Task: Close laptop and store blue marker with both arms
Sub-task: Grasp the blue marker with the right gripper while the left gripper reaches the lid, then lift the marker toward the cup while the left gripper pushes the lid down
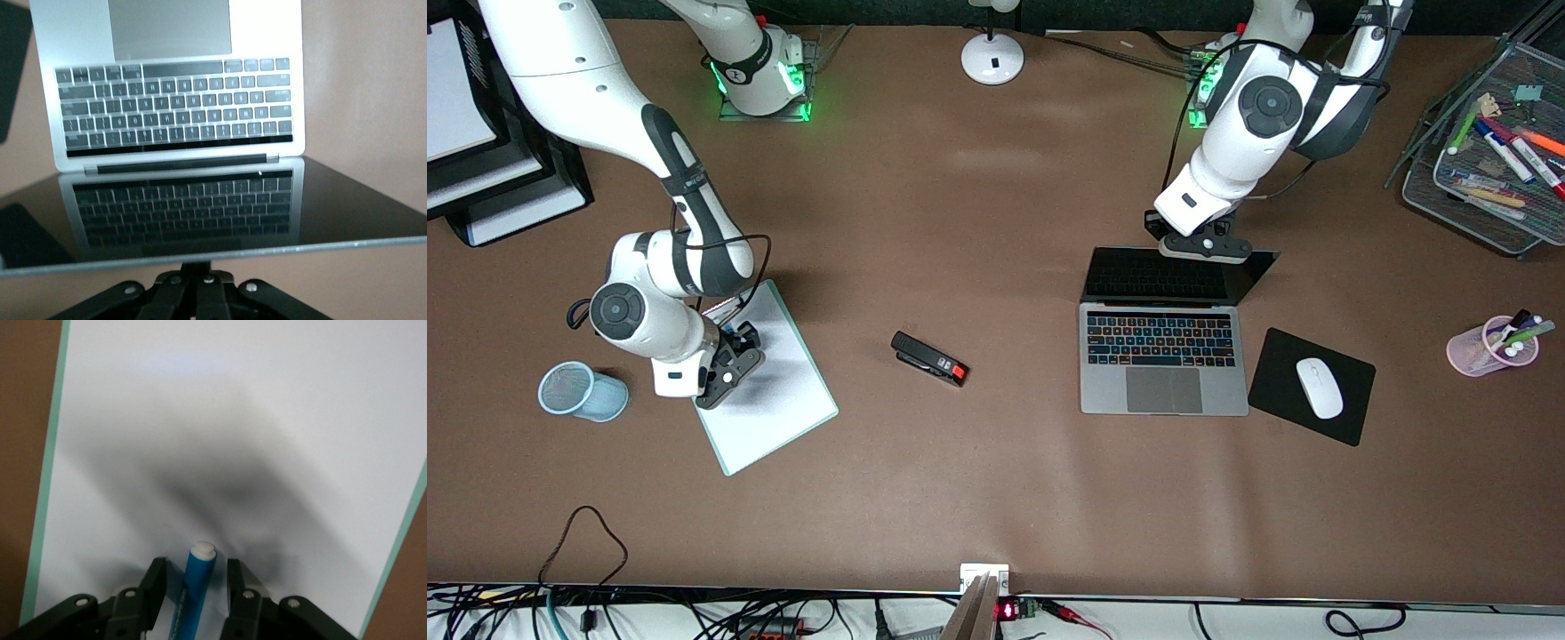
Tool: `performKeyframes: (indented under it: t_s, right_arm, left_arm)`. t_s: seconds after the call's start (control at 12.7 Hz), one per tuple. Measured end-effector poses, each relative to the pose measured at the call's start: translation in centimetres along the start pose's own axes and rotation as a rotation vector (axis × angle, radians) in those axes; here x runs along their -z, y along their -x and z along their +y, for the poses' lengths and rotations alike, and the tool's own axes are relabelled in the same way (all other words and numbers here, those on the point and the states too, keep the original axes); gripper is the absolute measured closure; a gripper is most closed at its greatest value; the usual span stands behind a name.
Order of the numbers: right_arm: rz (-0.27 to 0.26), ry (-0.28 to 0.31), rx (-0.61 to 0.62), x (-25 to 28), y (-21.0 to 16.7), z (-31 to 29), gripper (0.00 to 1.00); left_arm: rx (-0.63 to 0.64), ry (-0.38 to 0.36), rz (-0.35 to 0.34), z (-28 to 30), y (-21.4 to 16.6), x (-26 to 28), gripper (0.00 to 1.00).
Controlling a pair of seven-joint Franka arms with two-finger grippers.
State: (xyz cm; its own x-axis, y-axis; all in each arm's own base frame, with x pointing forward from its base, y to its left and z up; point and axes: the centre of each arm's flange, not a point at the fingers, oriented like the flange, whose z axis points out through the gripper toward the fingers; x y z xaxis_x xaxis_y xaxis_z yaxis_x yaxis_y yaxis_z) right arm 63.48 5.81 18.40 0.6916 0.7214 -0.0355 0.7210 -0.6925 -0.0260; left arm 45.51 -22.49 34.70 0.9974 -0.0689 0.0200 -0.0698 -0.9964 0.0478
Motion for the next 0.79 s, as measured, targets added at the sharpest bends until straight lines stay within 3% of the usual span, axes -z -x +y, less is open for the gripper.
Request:
performKeyframes:
  t_s: [0.24, 0.32, 0.39, 0.55, 0.79]
  right_arm:
    - [0.003, 0.002, -0.005, 0.0, 0.1, 0.4, 0.59]
    - [0.004, 0.004, -0.006, 0.1, 0.0, 0.5, 0.67]
    - [0.005, 0.004, -0.005, 0.2, 0.0, 0.5, 0.67]
    - [0.007, 0.005, -0.005, 0.2, -0.1, 0.5, 0.83]
    - [0.017, 0.013, -0.003, 0.9, -0.6, 0.7, 0.83]
  left_arm:
    - [-0.032, -0.028, 0.057, -0.5, -1.2, 0.7, 0.99]
    - [-0.044, -0.036, 0.079, -0.7, -1.8, 1.0, 0.99]
    - [-0.05, -0.039, 0.095, -0.9, -2.4, 1.2, 0.99]
    - [-0.046, -0.033, 0.107, -1.4, -3.8, 1.1, 0.99]
    - [-0.037, -0.007, 0.112, -1.5, -5.5, 0.3, 0.99]
